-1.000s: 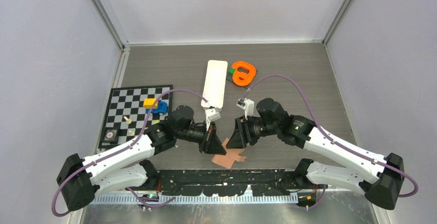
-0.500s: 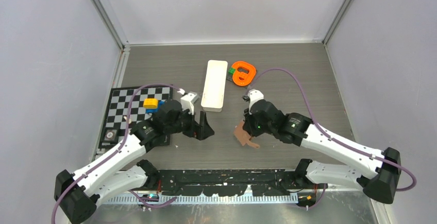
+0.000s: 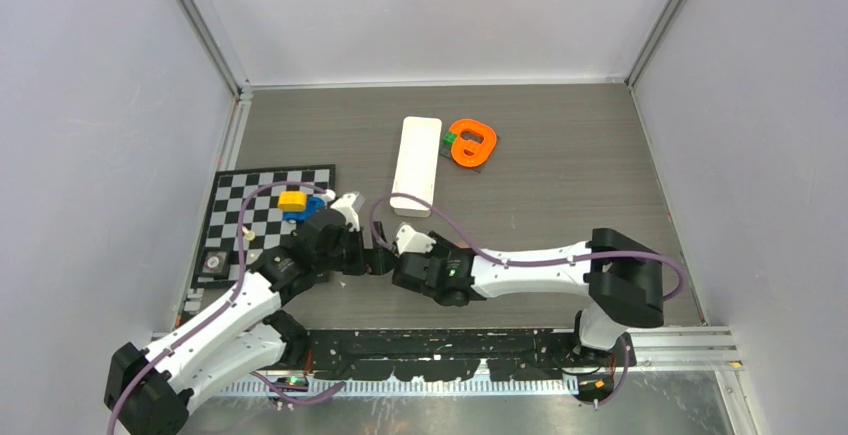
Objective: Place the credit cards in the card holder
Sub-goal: Close the card holder at the center of the board.
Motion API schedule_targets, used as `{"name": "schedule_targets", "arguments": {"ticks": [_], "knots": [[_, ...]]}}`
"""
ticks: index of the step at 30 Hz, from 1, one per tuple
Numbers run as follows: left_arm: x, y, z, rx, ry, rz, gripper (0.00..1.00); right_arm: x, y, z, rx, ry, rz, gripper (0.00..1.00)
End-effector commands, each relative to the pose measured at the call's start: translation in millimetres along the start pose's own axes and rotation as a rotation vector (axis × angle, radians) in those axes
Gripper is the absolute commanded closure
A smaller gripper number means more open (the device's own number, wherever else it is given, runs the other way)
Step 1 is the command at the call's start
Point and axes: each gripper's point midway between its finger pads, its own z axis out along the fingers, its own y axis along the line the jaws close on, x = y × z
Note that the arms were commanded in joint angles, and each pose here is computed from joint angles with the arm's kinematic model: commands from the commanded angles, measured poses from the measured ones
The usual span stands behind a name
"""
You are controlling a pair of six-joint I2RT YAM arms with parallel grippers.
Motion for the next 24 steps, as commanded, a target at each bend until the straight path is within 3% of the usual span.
{"name": "schedule_targets", "arguments": {"ticks": [1,3,8,14,20,24], "knots": [[-7,5,0,-0.016,-0.059,-0.039,0.13,-38,29,-24,-0.060,-0.102,0.035,0.47],[-4,9,0,-0.029,-0.054,-0.026,0.13,-40,46,-38,-0.135,-0.099,0.066,0.39],[1,10,3,-0.016,-0.041,0.004,0.13,-37,60,-72,-0.296,-0.077,0.230,0.35],[0,0,14,0.055,-0.045,0.032,0.14,-27,37,-100,-0.357,-0.103,0.586,0.27],[2,-14,34,0.109,-0.005,0.066,0.18,26,6,-83,-0.259,0.069,1.114,0.32],[4,-28,52,0.115,-0.004,0.135,0.18,51,5,-74,-0.263,0.088,1.324,0.42]]}}
